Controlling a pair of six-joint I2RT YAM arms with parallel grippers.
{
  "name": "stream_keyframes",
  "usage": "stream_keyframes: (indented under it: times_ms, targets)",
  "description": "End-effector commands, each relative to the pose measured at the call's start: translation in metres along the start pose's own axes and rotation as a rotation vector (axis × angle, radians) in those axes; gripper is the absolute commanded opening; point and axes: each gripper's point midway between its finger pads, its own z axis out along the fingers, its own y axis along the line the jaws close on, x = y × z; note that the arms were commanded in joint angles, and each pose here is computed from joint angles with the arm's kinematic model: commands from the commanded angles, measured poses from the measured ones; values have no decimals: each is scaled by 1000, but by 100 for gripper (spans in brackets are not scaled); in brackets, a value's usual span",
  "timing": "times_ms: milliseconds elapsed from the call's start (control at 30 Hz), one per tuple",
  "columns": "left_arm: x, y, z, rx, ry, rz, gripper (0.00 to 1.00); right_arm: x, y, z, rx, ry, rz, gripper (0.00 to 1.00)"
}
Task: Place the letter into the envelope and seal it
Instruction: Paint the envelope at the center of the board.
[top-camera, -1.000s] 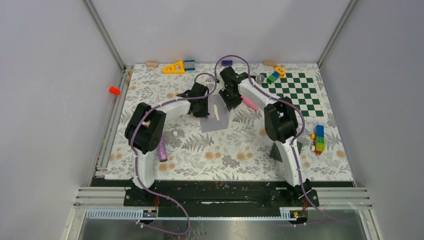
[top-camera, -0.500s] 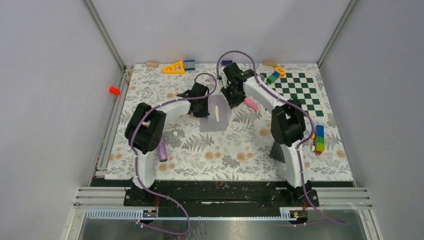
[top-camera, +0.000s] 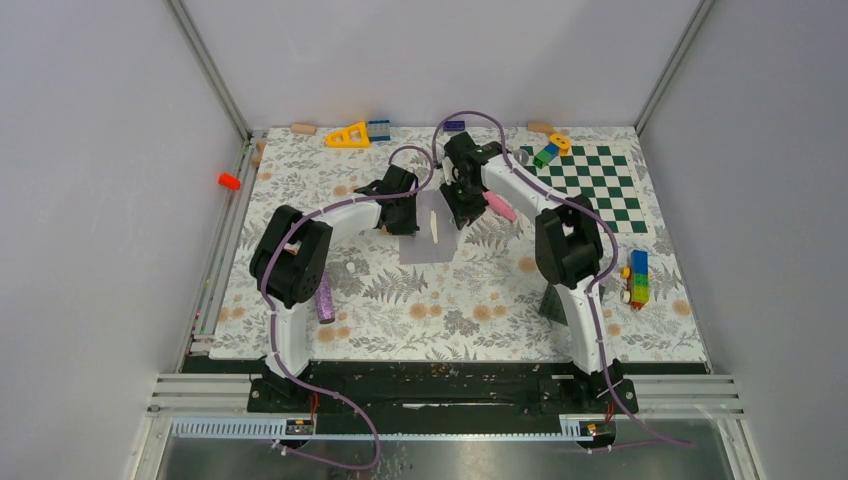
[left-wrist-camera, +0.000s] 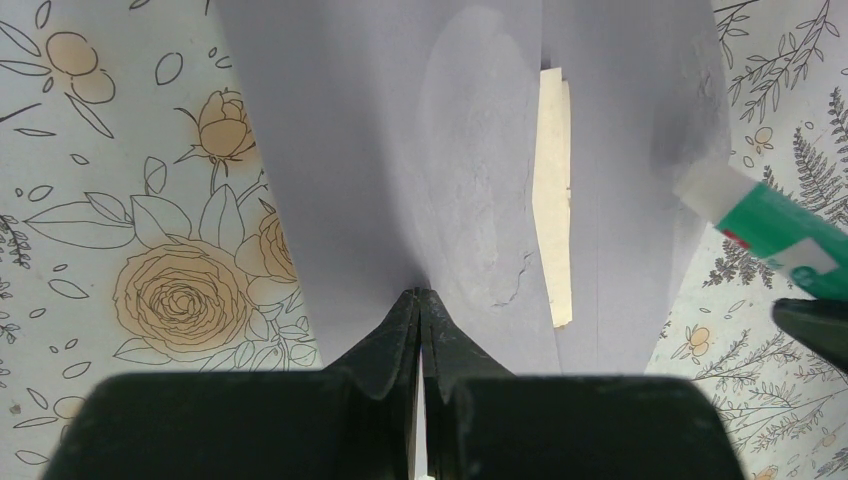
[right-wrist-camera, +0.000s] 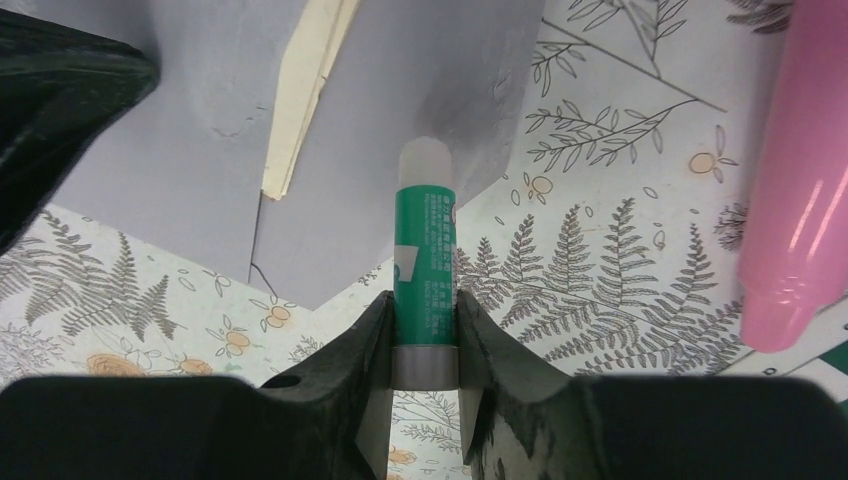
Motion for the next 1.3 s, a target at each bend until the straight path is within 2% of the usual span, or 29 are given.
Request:
stream_keyframes:
  times_ms: [0, 200, 867, 967, 1100, 1267]
  targets:
    - [37, 26, 7, -107, 120, 10, 0, 4, 1, 2, -15, 43, 38, 0]
    - [37, 25, 7, -105, 121, 12, 0, 8, -5, 10, 21, 74, 46, 0]
    - [37, 27, 7, -114, 118, 14, 0, 17, -47, -9, 210, 93, -45, 0]
    - [37, 27, 7, -114, 118, 14, 0, 11, -34, -18, 142, 58, -46, 0]
    - [37, 27, 7, -114, 119, 14, 0, 4, 7, -40, -74, -5, -60, 0]
    - [37, 27, 7, -114, 119, 13, 0, 3, 13, -55, -105, -35, -81, 0]
